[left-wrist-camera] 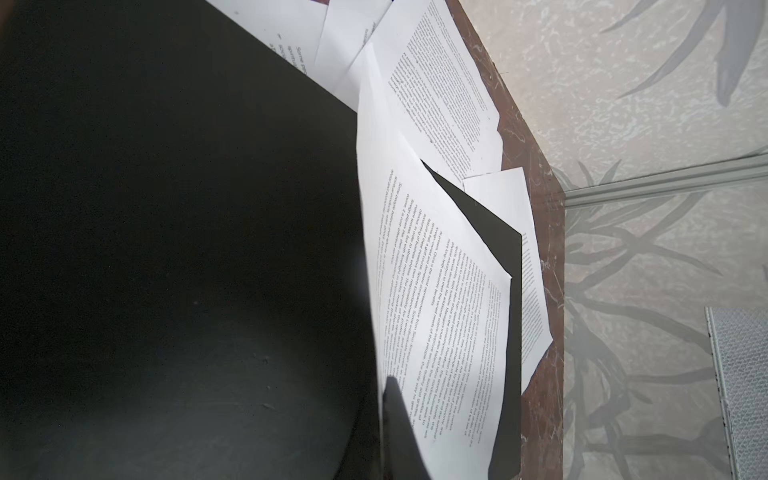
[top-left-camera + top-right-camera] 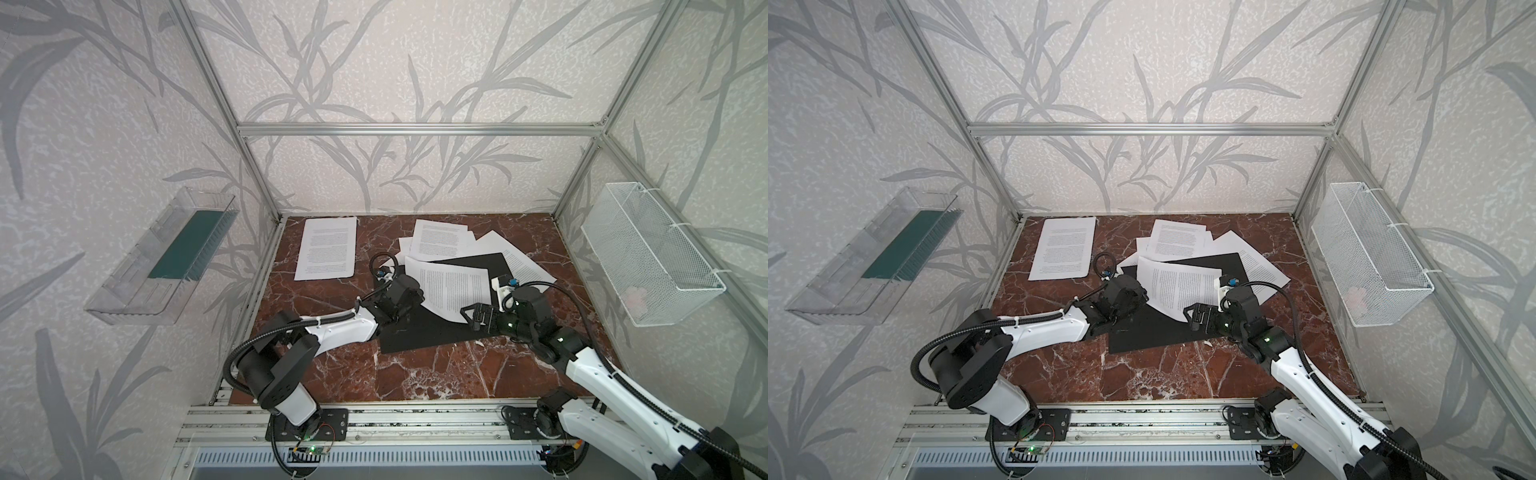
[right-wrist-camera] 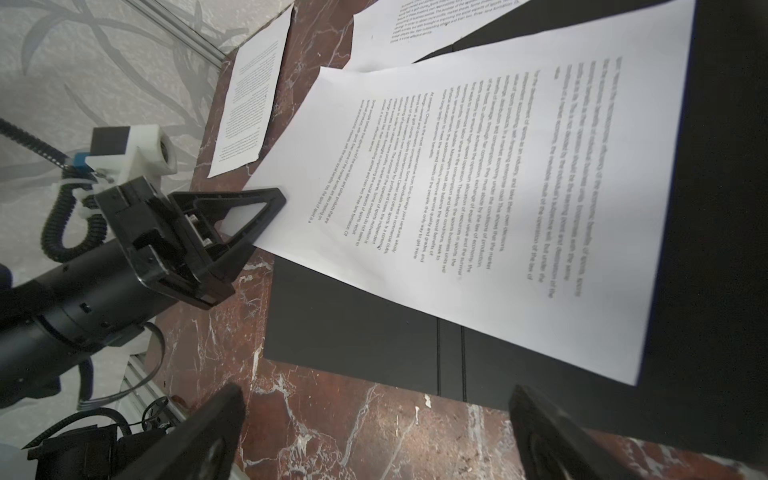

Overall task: Put the files into the folder
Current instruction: 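Lay the sheet onto the clip with the left gripper while the right holds it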

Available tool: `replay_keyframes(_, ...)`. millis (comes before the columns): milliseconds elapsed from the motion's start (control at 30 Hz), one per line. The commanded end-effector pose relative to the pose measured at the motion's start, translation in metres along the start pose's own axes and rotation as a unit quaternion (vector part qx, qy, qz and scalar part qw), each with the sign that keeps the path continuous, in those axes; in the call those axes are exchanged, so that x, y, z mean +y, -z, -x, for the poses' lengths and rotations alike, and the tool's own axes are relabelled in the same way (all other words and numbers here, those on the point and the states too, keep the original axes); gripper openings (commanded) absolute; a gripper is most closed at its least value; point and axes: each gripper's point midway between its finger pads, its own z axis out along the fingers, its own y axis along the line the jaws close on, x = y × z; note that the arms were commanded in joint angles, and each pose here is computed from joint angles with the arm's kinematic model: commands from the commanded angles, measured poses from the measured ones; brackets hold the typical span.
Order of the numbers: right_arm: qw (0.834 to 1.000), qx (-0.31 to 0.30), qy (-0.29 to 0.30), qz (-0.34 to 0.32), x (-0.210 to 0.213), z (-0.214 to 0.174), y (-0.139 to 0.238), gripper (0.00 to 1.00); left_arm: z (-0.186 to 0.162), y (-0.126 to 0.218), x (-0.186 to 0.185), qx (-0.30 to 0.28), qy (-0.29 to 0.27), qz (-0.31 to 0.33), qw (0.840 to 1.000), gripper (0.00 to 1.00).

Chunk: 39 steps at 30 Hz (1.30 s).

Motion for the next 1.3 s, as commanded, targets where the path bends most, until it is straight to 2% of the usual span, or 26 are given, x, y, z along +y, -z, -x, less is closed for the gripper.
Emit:
replay_keyframes(0,0.998,-0.034,-0.038,0.025,0.007,0.006,-0.008,1.00,0.008,0.001,-0.019,-0.041,0.056,-0.046,0.997,0.00)
replay_keyframes(133,0.998,-0.034,-0.055,0.025,0.007,-0.004,-0.025,1.00,0.001,0.003,-0.020,-0.049,0.081,-0.067,0.993,0.00)
replay_keyframes(333,0.993,-0.034,-0.102,0.051,0.010,-0.009,-0.048,1.00,-0.011,0.008,-0.028,-0.049,0.083,-0.086,0.992,0.00)
replay_keyframes(667,0.982,-0.070,-0.168,0.051,-0.004,-0.012,-0.052,1.00,-0.016,0.009,-0.024,-0.045,0.101,-0.099,0.989,0.00)
replay_keyframes(1000,0.965,-0.094,-0.231,0.078,-0.012,-0.012,-0.065,1.00,-0.024,0.004,-0.024,-0.032,0.111,-0.110,0.987,0.00)
replay_keyframes(1267,0.952,-0.140,-0.256,0.095,-0.014,0.005,-0.070,0.90,-0.028,0.008,-0.019,-0.024,0.122,-0.121,0.985,0.00)
